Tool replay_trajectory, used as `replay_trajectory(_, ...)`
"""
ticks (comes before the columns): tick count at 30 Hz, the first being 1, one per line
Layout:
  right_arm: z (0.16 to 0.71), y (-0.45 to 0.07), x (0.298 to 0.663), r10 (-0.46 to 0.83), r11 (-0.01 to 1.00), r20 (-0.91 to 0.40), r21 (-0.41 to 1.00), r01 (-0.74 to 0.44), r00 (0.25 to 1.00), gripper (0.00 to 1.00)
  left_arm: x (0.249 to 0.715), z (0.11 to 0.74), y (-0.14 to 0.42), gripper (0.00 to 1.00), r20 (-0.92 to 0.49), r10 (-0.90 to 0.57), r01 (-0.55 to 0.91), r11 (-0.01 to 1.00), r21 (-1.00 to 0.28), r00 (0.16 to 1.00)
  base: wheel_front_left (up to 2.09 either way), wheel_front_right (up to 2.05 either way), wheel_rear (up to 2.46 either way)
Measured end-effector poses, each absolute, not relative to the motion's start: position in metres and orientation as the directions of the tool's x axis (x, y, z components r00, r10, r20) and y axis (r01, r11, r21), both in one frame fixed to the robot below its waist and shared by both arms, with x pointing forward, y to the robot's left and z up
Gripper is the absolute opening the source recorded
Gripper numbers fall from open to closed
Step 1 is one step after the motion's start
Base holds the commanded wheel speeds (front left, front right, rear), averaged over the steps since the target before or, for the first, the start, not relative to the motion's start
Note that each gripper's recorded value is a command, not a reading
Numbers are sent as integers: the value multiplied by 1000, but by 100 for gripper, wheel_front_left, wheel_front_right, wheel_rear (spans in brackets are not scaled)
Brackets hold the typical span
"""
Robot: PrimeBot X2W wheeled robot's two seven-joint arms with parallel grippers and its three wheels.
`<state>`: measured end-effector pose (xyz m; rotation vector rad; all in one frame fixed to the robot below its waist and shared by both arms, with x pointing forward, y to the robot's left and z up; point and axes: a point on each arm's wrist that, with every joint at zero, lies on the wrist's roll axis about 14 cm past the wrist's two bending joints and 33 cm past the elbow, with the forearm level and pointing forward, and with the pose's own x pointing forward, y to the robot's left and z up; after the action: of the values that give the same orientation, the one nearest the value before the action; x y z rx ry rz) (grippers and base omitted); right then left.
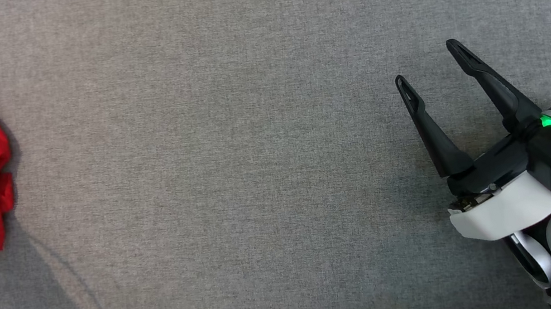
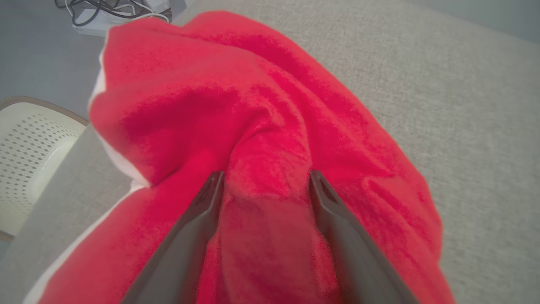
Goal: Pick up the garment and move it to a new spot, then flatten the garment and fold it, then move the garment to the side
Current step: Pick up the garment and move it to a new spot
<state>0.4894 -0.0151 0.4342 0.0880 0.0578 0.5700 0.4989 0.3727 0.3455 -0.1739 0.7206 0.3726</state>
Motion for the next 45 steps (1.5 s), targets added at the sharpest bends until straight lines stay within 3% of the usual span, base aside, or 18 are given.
replay_trajectory(3,430,-17,489,538,841,-38,103,-532,842,100,496,336,374,100,-706,279,-391,920,3,650,0,0,0)
replay_trajectory(4,429,-17,488,536,841,-38,104,-530,843,100,495,334,374,3,-712,279,-386,923,12,645,0,0,0)
replay_trajectory(5,428,-18,489,535,842,-40,104,-529,844,100,496,334,375,0,-715,278,-384,923,14,642,0,0,0)
replay_trajectory(11,431,-16,488,533,843,-31,106,-528,845,100,492,339,379,0,-698,292,-389,921,22,653,0,0,0)
replay_trajectory(17,445,-12,484,536,838,6,116,-533,844,100,502,369,379,0,-585,304,-382,924,-11,752,0,0,0)
replay_trajectory(23,467,-15,478,520,844,57,118,-523,852,100,519,423,366,0,-354,279,-307,951,-23,893,0,0,0)
replay_trajectory(29,501,-29,466,476,866,127,103,-489,870,100,531,488,311,0,-119,109,-117,991,-60,987,0,0,0)
replay_trajectory(37,525,-67,451,380,915,168,77,-396,910,100,527,533,228,0,55,-123,128,988,-86,991,0,0,0)
replay_trajectory(45,539,-114,435,257,961,191,57,-272,947,100,516,549,97,0,125,-401,414,904,-109,908,0,0,0)
